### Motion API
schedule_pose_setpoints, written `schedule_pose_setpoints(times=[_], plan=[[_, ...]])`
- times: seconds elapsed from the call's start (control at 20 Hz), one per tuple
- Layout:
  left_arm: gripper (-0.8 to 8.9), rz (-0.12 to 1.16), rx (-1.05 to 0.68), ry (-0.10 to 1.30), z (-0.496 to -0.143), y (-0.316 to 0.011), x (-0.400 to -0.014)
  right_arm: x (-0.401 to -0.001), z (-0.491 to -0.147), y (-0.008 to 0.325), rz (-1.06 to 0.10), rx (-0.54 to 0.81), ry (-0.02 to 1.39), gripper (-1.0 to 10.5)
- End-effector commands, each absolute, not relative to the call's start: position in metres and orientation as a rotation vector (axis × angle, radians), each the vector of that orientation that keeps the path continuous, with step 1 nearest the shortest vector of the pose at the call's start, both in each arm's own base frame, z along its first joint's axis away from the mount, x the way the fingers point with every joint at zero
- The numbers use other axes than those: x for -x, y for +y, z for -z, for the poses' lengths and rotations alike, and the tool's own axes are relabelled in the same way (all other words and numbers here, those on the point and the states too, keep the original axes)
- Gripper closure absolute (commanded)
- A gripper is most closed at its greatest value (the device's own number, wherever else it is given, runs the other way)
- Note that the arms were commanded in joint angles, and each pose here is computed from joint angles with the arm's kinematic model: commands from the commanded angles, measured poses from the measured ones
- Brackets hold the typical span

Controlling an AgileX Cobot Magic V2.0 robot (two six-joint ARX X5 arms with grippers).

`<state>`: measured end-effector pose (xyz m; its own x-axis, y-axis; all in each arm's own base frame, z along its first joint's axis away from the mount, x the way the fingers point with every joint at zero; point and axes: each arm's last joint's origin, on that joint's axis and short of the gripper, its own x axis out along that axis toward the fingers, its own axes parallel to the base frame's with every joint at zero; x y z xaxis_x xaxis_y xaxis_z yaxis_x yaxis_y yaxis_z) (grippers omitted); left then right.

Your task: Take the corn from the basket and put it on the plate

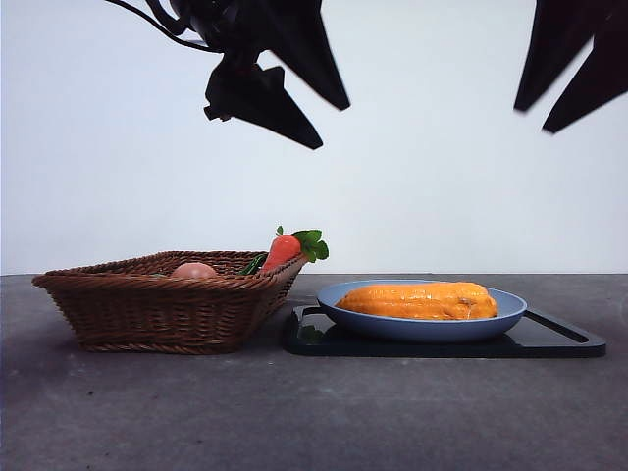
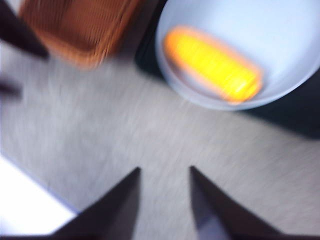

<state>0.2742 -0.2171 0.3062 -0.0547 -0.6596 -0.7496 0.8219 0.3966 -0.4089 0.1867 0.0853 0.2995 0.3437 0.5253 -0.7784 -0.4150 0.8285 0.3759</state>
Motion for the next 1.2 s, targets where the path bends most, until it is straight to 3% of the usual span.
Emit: schedule_pose_setpoints(times=[0.05, 0.25, 0.6, 0.9, 1.05, 1.2], plan=[[8.11, 1.232, -0.200, 1.049, -0.312, -0.220, -0.276, -0.186, -0.287, 0.093, -0.645, -0.088, 1.069, 9.5], [8.06, 1.232, -0.200, 1.046, -0.312, -0.220, -0.276, -0.183, -0.271, 0.102, -0.683, -0.071, 1.069, 9.4], [8.06, 1.238, -0.202, 1.001, -0.314, -0.222, -0.278, -0.192, -0.278, 0.105, -0.696, -0.088, 0.954, 9.4], [8.06, 1.287, -0.280, 0.774, -0.322, -0.228, -0.289, -0.198, -0.284, 0.107, -0.710, -0.095, 0.865, 9.4], [8.06, 1.262, -0.283, 0.692, -0.326, -0.221, -0.301, -0.200, -0.287, 0.108, -0.717, -0.098, 0.818, 9.4], [8.06, 1.195, -0.298, 0.518, -0.353, -0.205, -0.304, -0.203, -0.290, 0.109, -0.726, -0.101, 0.776, 9.4]])
